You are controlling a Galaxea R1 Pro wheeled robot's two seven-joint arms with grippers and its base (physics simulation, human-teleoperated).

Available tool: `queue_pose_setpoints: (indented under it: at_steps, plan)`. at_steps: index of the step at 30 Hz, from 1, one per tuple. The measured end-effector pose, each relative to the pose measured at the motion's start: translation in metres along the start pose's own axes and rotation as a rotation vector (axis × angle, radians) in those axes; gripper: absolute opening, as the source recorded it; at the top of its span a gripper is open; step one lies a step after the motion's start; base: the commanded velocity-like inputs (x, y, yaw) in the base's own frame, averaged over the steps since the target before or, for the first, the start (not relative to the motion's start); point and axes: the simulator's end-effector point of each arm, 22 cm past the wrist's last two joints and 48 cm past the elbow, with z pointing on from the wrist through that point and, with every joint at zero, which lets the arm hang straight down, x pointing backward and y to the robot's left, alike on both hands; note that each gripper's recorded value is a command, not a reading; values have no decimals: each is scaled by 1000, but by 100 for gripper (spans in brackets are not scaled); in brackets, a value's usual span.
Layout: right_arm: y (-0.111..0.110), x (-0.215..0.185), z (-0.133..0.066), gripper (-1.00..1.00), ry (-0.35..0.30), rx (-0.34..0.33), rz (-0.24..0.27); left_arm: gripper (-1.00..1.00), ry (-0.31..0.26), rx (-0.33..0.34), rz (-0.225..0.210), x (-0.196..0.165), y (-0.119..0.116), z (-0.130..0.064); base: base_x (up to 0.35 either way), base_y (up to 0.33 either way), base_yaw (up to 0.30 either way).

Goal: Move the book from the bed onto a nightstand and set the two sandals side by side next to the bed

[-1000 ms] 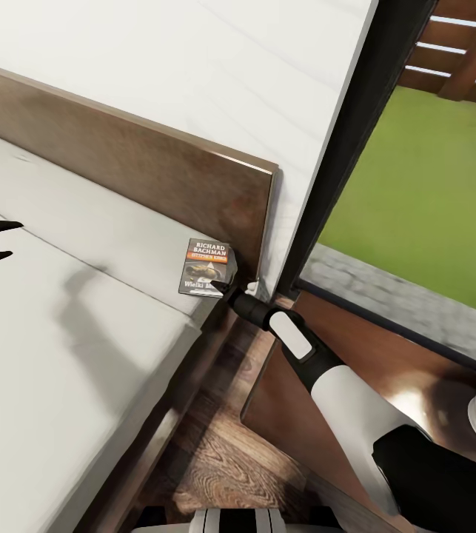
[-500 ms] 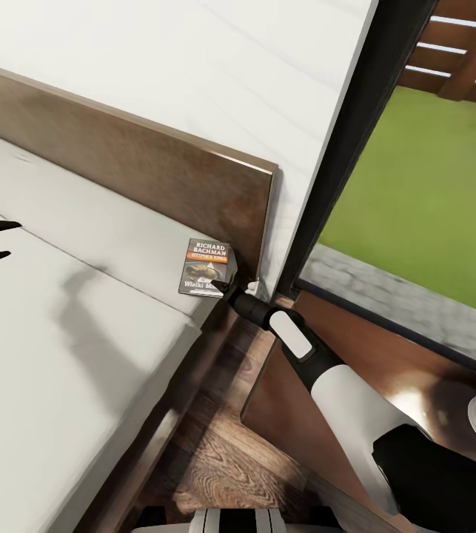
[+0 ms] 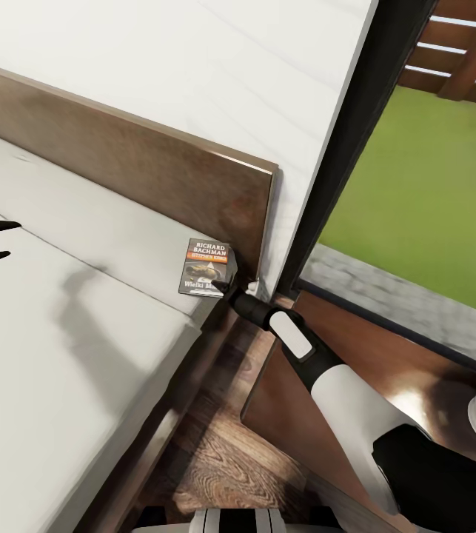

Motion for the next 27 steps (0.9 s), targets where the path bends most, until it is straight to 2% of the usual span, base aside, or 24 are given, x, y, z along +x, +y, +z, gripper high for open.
queue_pose_setpoints:
  at_steps: [10,27]
  plan:
    - [-10,5,0,100,8,20,10,100,0,-1,0,0,0,0,0,0,0]
    - [-12,5,0,100,8,22,13,100,0,0,0,0,0,0,0,0,0]
